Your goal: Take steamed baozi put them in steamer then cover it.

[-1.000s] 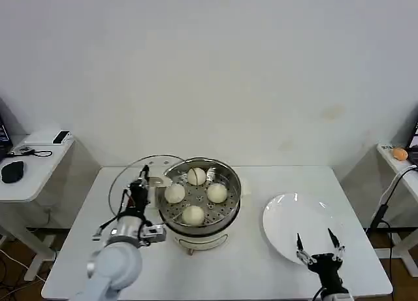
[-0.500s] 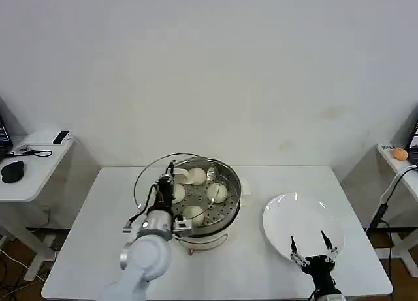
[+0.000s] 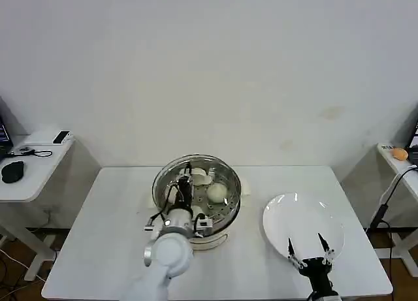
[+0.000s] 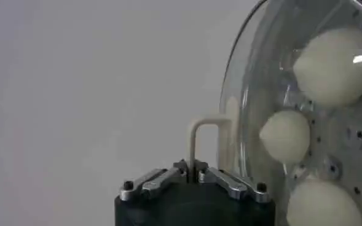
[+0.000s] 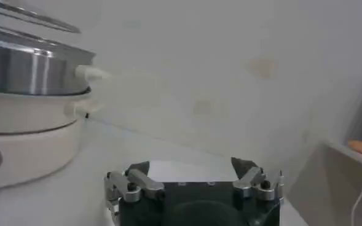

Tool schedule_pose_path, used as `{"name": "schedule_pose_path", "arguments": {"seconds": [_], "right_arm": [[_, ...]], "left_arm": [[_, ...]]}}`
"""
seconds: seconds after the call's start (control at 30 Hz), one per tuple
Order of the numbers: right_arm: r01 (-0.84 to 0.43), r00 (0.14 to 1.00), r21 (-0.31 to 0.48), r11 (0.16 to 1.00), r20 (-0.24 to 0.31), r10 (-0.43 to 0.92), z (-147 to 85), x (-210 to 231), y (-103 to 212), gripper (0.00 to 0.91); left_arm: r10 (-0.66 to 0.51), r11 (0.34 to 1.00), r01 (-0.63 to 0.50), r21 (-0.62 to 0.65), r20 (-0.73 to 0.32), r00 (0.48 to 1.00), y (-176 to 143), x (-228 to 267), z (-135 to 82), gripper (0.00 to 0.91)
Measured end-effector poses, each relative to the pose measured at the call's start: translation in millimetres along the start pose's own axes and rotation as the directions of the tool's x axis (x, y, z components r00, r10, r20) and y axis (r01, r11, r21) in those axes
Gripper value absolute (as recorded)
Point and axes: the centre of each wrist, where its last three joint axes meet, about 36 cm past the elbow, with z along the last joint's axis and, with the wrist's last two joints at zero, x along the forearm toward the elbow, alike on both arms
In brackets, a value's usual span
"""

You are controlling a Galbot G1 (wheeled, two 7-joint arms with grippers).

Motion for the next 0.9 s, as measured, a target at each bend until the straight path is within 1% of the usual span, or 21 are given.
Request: {"name": "schedule_pose_path", "arguments": {"seconds": [0.2, 0.5, 0.73, 0.77, 0.8, 0.83, 0.9], "right_arm": [[0.006, 1.0, -0.001, 1.0, -0.002, -0.006, 1.4, -0.4, 2.0, 0.907], [0.016, 1.0, -0.002, 1.0, 0.0, -0.016, 1.0, -0.9, 4.8, 0.907], [0.021, 1.0, -0.002, 1.0, -0.001, -0.021, 1.1, -0.6, 6.7, 0.907], [0.021, 1.0, -0.002, 1.0, -0.001, -0.021, 1.1, -0.6, 6.8, 0.907], [0.022, 1.0, -0.002, 1.0, -0.001, -0.022, 1.1, -0.6, 7.1, 0.907], [0.024, 1.0, -0.003, 1.0, -0.001, -0.024, 1.0, -0.7, 7.7, 0.907], [0.025, 1.0, -0.002, 1.0, -0.001, -0.025, 1.1, -0.7, 8.0, 0.907]], "left_arm": [[0.003, 1.0, -0.003, -0.007, 0.0, 1.0, -4.6, -3.7, -7.5, 0.0], [0.011, 1.0, -0.011, -0.024, -0.007, 1.0, -13.4, -6.1, -9.2, 0.0], [0.009, 1.0, -0.009, -0.021, -0.007, 1.0, -13.8, -6.2, -11.5, 0.0], [0.009, 1.0, -0.009, -0.02, -0.007, 1.0, -13.8, -6.0, -12.2, 0.081], [0.009, 1.0, -0.01, -0.017, -0.006, 1.0, -13.9, -5.8, -13.0, 0.212], [0.011, 1.0, -0.011, -0.015, -0.005, 1.0, -14.2, -5.3, -13.7, 0.907], [0.013, 1.0, -0.013, -0.014, -0.003, 1.0, -14.9, -4.1, -14.5, 0.907]]}}
